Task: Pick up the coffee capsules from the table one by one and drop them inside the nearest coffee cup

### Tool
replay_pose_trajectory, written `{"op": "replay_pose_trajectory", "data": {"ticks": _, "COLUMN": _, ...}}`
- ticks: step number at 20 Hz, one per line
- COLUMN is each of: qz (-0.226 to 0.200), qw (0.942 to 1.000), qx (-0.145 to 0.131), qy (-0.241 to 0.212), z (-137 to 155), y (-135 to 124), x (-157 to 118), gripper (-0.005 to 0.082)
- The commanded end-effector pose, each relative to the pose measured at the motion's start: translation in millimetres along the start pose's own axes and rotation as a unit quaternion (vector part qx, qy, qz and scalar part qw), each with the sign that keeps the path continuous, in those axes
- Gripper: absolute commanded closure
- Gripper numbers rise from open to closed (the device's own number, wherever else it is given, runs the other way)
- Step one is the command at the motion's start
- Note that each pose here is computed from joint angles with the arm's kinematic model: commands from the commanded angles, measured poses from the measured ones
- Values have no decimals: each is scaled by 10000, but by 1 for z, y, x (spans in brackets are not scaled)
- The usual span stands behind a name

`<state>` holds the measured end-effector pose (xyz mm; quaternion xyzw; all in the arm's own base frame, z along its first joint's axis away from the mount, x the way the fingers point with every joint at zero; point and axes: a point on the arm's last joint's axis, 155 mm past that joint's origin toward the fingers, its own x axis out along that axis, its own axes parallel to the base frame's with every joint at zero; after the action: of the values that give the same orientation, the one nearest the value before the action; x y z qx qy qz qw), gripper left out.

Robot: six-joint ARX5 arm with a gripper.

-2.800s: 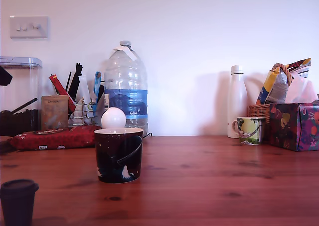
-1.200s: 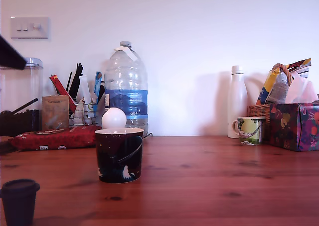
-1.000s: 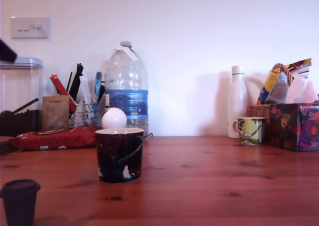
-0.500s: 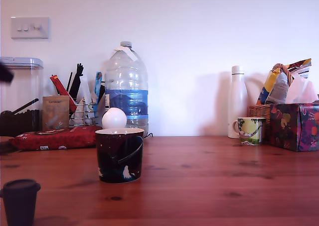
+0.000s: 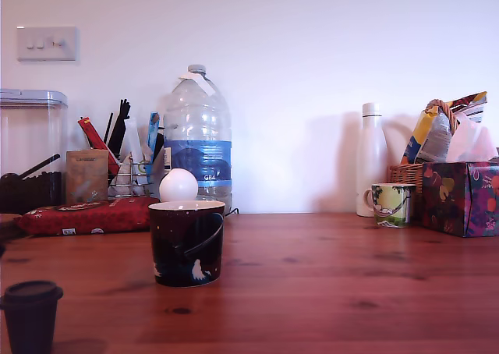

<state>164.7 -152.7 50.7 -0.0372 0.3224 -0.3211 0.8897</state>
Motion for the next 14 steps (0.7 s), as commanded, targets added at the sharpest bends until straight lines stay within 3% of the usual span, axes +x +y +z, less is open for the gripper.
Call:
{"op": "replay_pose_trajectory", "data": {"ticks": 1, "qz": -20, "qw": 10000, "qx": -32, "qy": -69, "z": 2, "y": -1, "x": 1, "gripper": 15}}
{"op": "replay_pose_trajectory", "data": {"ticks": 5, "qz": 162, "qw": 9997, "qx": -161, "qy": -79, "z": 1, "y": 6, "x": 1, "gripper": 15}}
{"op": "replay_pose_trajectory", "data": {"ticks": 14, "qz": 251, "qw": 9995, "qx": -135, "qy": -107, "z": -1, "y": 11, "x": 4, "gripper": 15}}
